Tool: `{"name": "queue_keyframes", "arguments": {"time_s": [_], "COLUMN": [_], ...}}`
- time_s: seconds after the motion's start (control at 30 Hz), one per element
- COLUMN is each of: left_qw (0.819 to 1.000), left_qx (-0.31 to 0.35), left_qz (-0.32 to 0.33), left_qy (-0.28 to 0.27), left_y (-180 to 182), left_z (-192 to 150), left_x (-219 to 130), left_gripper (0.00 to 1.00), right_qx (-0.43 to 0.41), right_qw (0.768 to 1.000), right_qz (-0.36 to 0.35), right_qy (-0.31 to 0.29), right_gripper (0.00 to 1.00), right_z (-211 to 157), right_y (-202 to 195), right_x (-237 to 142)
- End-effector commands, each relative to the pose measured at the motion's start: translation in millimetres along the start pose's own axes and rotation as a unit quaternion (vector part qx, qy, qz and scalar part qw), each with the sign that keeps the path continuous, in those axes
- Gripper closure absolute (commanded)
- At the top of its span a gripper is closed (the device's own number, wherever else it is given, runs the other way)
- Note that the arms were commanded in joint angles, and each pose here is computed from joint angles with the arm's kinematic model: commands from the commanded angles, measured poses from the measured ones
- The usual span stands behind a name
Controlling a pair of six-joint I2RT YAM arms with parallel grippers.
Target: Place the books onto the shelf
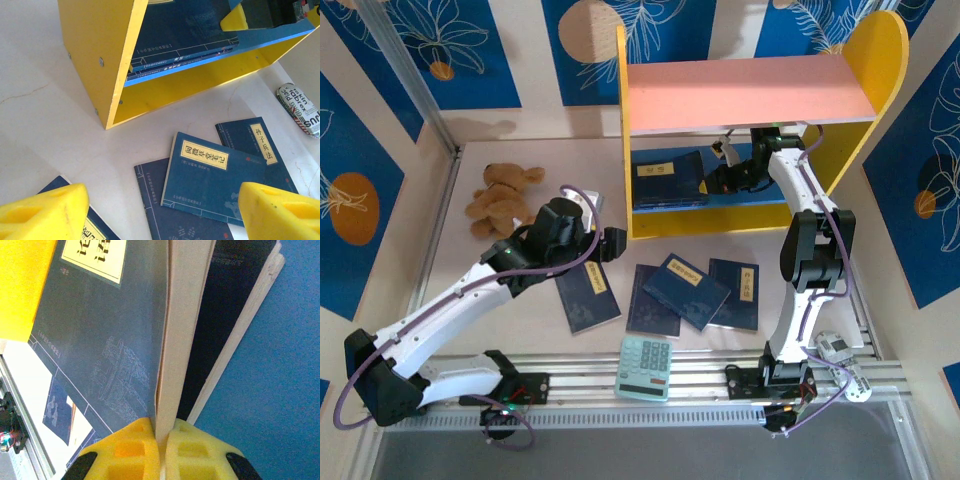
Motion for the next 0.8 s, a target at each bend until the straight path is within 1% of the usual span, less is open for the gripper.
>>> {"name": "queue_keyframes", "arguments": {"time_s": [0.0, 0.77], "left_qw": [1.0, 1.0], "left_qx": [-0.001, -0.001], "left_qz": [0.008, 0.009], "left_qy": [-0.01, -0.01], "left_y": [4.2, 4.4], "left_z": [5.3, 5.0], "left_x": [-8.0, -9.0], "left_gripper": [0.21, 0.21], "right_qx": [-0.012, -0.016], "right_qw": [1.0, 1.0], "right_qz": [0.009, 0.015], "right_qy": [0.013, 0.021], "right_gripper": [1.0, 1.0], "right_z": [-0.6, -3.3], "right_y": [4.7, 8.6], "right_x": [4.7, 9.7]}}
Point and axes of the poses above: each hand's point on the last joint's axis, 136 mm out from that joint toward the fingers, its own x axis out along the fingers, its own y axis along the line the jaws close on, z = x × y, the point moved 5 cm from there along -x, back along the fingers, and after that the axes turned 10 degrees about x, right-handed, at the moved point
